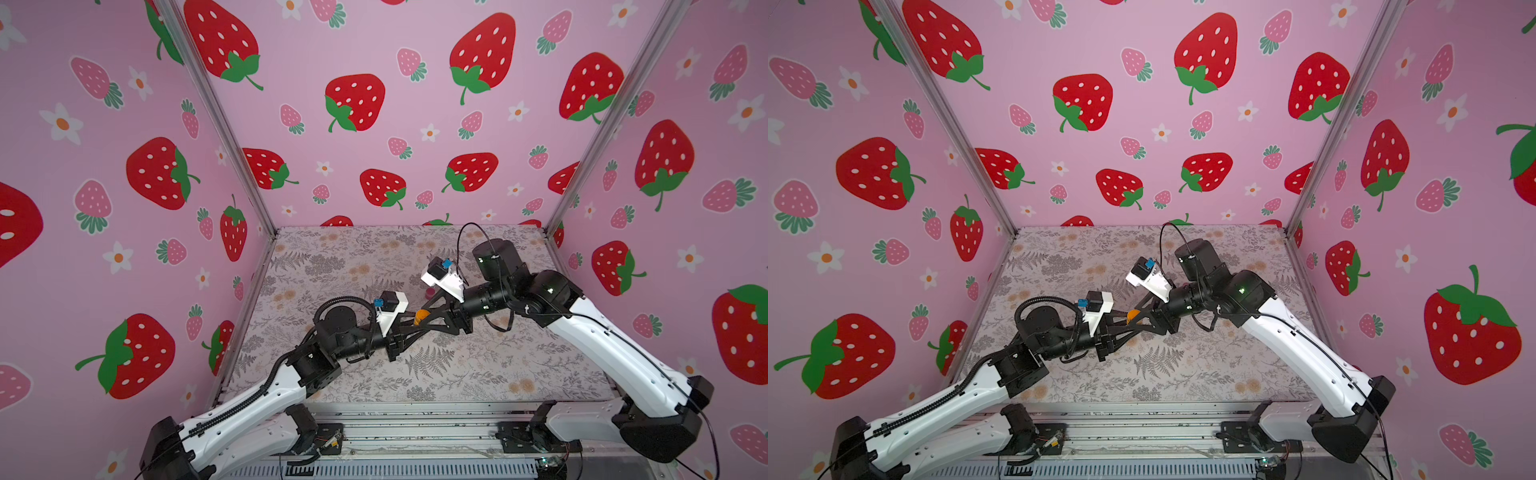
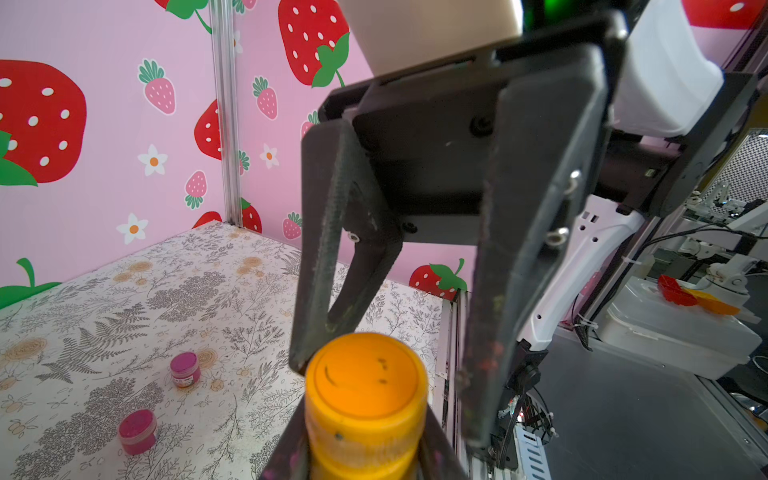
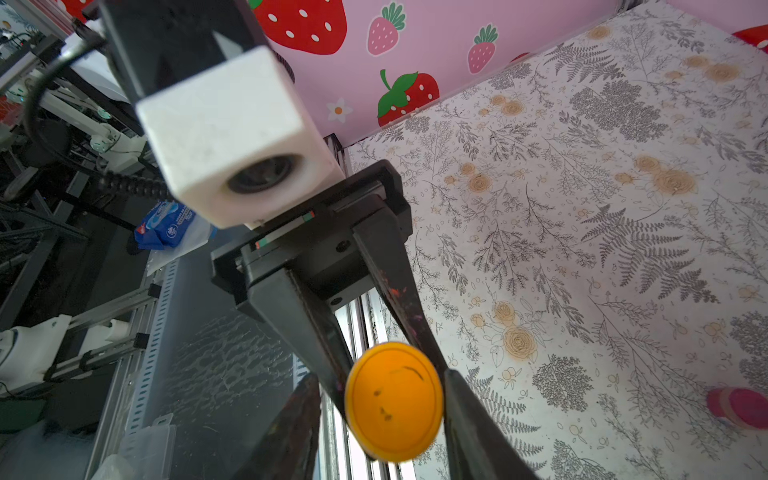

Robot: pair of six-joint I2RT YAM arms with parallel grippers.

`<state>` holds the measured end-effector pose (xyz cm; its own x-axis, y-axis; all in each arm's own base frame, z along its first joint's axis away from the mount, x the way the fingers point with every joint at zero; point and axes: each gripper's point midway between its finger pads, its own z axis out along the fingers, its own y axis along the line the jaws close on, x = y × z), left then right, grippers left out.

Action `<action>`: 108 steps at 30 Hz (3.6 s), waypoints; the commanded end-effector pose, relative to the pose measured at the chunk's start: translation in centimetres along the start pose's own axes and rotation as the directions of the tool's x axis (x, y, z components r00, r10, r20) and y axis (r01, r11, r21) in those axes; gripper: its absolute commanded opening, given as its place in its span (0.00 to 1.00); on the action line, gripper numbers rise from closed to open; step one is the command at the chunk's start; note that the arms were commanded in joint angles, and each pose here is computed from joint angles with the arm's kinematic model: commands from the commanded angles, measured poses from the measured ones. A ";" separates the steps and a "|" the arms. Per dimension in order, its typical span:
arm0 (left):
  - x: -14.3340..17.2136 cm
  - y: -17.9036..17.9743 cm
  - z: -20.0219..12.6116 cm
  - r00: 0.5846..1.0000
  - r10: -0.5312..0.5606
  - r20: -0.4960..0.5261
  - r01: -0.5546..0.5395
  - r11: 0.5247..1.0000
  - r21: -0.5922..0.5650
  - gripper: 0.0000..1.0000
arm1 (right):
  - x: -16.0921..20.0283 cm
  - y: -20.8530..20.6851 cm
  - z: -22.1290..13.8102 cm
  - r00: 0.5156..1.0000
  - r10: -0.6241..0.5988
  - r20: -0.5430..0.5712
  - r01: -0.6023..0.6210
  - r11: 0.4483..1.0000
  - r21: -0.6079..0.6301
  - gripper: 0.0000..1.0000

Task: Close the paint jar lid
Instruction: Screw the lid onto the paint jar.

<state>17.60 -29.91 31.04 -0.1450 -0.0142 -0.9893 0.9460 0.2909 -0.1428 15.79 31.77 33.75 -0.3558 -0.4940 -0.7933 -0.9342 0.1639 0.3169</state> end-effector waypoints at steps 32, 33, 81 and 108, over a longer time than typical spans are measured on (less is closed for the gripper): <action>-2.3 5.2 0.1 0.996 0.019 0.084 -0.007 0.990 -0.142 0.00 | -2.1 -4.6 -5.3 0.958 0.206 0.201 -0.259 0.921 0.290 0.88; -2.2 4.6 -0.1 0.997 0.010 0.080 0.000 0.993 -0.114 0.00 | -2.2 -4.3 -5.8 0.964 0.181 0.194 -0.229 0.936 0.266 0.88; -7.1 9.4 -0.6 0.972 0.141 0.186 -0.059 0.919 -0.390 0.00 | -0.9 -5.7 7.3 0.981 0.163 0.103 -0.180 0.965 0.191 0.35; -3.0 3.1 -1.3 0.997 -0.027 0.069 0.029 0.999 -0.029 0.00 | -5.5 -3.3 -4.3 0.998 0.009 0.069 -0.014 0.998 0.068 0.83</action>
<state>21.96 -27.51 32.83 -0.1516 -0.0824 -0.9850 0.9079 0.3823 -0.1717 22.65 29.69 41.36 -0.3928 -0.3288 -0.8589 -0.8987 0.3354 0.2826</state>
